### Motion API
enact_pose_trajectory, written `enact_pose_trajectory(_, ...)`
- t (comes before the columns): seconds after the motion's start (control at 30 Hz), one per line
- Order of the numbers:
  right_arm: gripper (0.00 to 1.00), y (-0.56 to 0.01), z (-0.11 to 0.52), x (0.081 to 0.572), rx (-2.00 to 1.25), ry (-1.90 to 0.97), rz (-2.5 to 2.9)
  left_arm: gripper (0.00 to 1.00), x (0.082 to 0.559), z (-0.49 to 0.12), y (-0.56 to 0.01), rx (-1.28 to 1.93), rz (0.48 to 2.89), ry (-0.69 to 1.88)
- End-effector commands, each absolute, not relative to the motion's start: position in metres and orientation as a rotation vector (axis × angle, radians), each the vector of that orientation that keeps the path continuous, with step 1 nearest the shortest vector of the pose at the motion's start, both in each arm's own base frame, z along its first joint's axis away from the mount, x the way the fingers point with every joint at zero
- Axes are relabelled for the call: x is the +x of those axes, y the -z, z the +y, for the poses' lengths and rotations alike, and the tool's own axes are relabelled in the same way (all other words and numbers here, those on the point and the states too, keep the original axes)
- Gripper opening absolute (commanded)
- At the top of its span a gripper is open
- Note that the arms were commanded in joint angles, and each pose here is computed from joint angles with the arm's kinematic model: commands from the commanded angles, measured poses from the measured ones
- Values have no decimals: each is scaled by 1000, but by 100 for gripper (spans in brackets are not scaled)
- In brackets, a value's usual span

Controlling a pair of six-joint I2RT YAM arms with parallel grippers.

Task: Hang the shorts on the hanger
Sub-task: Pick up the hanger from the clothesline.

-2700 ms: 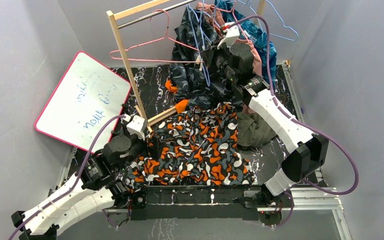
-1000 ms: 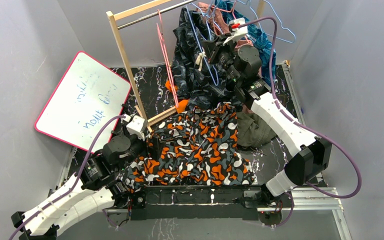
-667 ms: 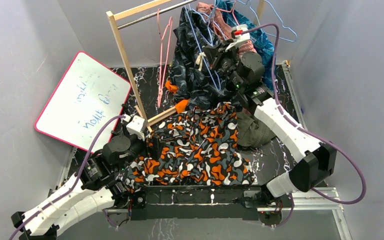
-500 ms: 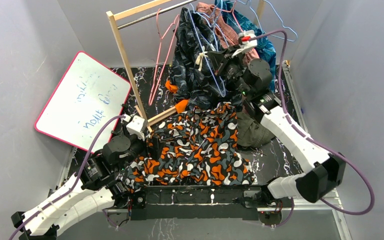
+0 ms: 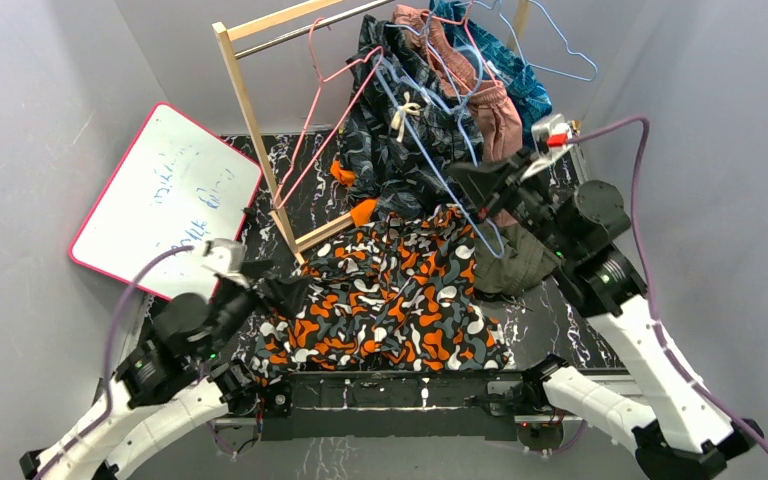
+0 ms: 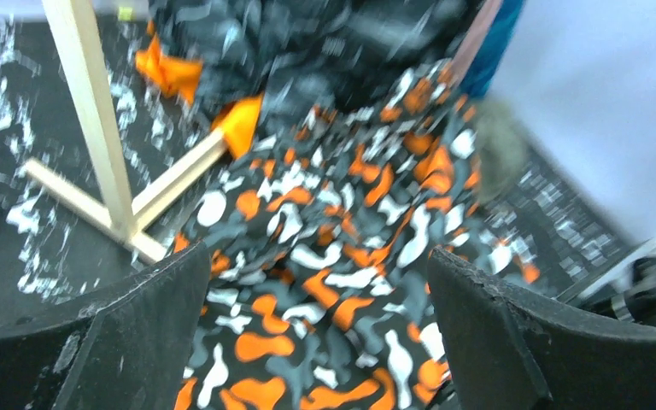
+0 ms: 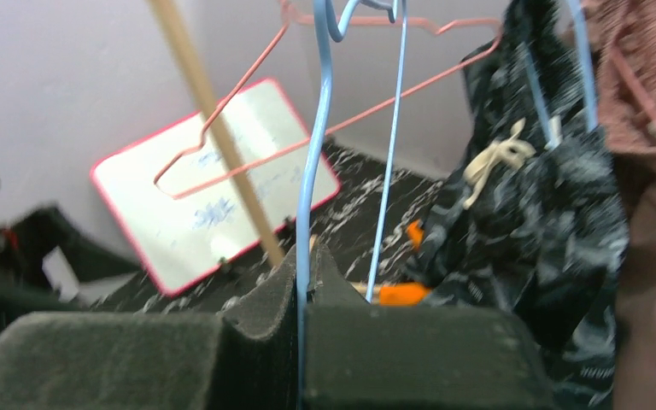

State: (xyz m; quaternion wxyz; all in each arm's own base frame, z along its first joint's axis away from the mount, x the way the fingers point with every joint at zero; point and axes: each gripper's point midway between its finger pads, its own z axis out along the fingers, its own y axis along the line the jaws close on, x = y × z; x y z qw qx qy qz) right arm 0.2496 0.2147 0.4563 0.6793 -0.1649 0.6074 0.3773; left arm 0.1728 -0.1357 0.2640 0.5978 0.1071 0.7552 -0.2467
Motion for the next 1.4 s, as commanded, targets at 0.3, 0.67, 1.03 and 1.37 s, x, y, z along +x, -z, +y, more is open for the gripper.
enact_pose_trajectory(0.3,0,-414,208,111,-816,-1113,1389,98,115,-174,-393,410,1383,1065)
enact_pose_trajectory(0.67,0,-435,199,49,-891,-1311,1214,98,92,-191,-425,565,1212,1160)
enact_pose_trajectory(1.03,0,-459,198,23,-1013,-1388,1130,99,81,-189,-442,590,1109,1188)
enact_pose_trajectory(1.37,0,-460,198,8,-1064,-1471,1062,97,69,-202,-441,717,1047,1218)
